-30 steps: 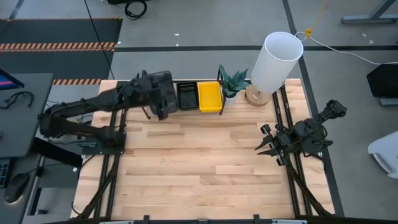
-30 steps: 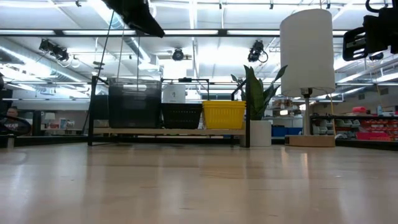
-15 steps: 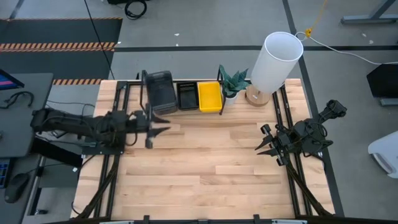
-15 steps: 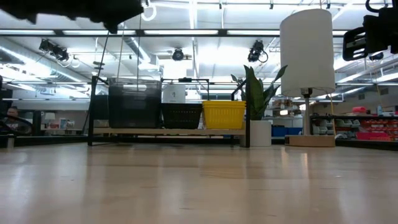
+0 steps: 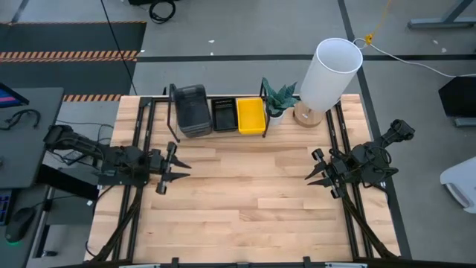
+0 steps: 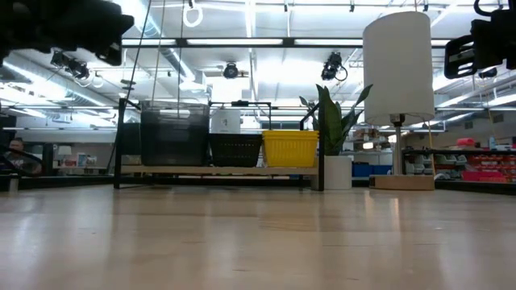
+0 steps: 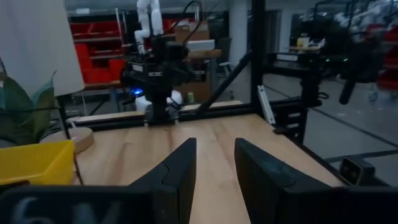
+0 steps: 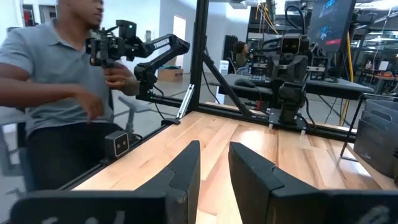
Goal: Stack baskets on shelf by color
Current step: Return to Home Position
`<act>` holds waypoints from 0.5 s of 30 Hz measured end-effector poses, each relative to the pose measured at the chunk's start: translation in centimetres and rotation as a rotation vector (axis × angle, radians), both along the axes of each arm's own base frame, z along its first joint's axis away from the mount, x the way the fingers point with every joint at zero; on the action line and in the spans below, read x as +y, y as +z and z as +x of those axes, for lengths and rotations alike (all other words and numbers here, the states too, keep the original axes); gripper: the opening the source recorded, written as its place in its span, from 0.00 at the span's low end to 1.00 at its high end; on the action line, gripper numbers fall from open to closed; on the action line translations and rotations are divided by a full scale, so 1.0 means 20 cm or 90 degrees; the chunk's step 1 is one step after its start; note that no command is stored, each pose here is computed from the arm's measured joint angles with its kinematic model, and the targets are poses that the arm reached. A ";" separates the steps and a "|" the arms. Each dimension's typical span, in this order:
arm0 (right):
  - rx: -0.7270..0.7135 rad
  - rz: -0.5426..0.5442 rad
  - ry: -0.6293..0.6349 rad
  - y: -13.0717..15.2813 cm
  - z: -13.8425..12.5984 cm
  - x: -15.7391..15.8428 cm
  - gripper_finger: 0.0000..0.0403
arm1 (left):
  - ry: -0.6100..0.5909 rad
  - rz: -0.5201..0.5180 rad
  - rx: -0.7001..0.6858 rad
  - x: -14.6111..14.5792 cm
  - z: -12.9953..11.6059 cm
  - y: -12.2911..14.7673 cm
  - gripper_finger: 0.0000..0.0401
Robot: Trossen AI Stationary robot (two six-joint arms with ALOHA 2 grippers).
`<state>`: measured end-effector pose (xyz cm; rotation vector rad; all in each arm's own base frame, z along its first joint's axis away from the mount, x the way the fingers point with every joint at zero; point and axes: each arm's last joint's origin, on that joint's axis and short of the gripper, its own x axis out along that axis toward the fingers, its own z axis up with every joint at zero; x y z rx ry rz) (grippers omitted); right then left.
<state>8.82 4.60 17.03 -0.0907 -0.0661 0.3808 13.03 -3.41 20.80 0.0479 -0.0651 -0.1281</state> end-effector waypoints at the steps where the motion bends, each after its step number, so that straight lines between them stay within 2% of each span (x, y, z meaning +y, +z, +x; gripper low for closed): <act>1: 0.000 0.000 0.000 0.00 0.00 0.00 0.22 | -0.004 -0.002 -0.008 0.00 -0.01 -0.02 0.29; 7: 0.000 0.000 0.000 0.00 0.00 0.00 0.22 | -0.024 -0.027 -0.033 0.01 -0.08 -0.09 0.29; 15: 0.000 0.000 0.000 0.00 0.00 0.00 0.22 | -0.101 -0.079 -0.033 0.01 -0.14 -0.10 0.29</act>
